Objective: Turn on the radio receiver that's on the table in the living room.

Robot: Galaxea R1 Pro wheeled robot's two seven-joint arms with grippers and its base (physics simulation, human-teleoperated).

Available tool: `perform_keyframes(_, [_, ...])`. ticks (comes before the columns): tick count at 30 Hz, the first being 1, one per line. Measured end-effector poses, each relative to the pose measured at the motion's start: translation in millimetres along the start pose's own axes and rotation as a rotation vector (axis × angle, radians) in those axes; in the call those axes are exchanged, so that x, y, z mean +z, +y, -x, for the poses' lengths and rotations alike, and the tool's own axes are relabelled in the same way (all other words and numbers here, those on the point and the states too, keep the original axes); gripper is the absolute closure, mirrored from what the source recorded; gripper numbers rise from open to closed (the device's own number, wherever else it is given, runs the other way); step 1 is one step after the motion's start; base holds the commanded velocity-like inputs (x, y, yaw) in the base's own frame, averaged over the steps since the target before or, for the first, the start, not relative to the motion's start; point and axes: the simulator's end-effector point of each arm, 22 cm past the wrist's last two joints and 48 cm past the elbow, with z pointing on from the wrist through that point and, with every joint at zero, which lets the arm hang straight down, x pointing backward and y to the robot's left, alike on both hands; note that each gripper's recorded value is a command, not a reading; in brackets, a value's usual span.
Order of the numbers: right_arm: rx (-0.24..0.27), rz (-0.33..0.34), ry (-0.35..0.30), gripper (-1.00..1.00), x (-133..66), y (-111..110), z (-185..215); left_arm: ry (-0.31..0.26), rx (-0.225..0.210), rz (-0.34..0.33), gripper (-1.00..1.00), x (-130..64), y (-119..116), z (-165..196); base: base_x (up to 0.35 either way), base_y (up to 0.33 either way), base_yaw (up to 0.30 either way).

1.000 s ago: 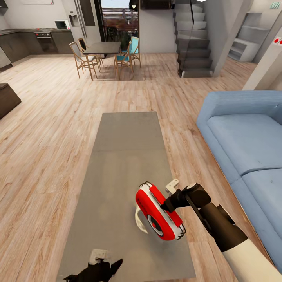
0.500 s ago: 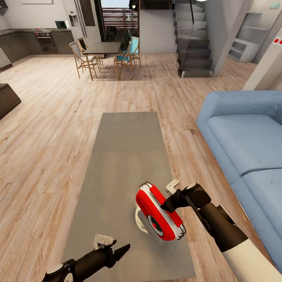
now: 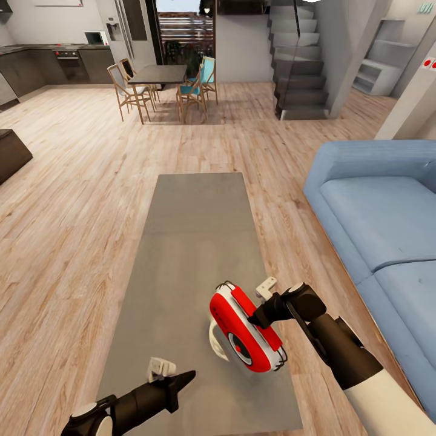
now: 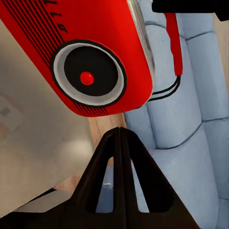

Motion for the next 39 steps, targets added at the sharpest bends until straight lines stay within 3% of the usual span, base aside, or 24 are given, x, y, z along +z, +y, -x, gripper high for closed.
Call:
perform_keyframes(13, [0.003,0.004,0.007,1.0,2.1,1,-2,-0.043,-0.037,-0.04,1.0,1.5,-10,12,0.0,0.0,0.0])
perform_keyframes(20, [0.005,0.006,0.009,1.0,2.6,1,-3,-0.066,-0.078,-0.074,1.0,19.6,-31,13,0.0,0.0,0.0])
perform_keyframes(25, [-0.002,0.011,0.002,1.0,0.9,3,-1,-0.051,-0.098,-0.086,1.0,26.3,-38,10,0.0,0.0,0.0])
perform_keyframes(29, [0.005,0.178,-0.021,1.0,-6.5,40,6,-0.059,-0.095,-0.107,1.0,34.7,-48,17,0.0,0.0,0.0])
perform_keyframes(31, [-0.011,0.225,-0.031,1.0,-13.1,51,10,-0.062,-0.091,-0.112,1.0,36.5,-50,20,0.0,0.0,0.0])
perform_keyframes(39, [-0.021,0.248,-0.041,1.0,-17.7,56,13,-0.065,-0.087,-0.115,1.0,37.9,-51,23,0.0,0.0,0.0])
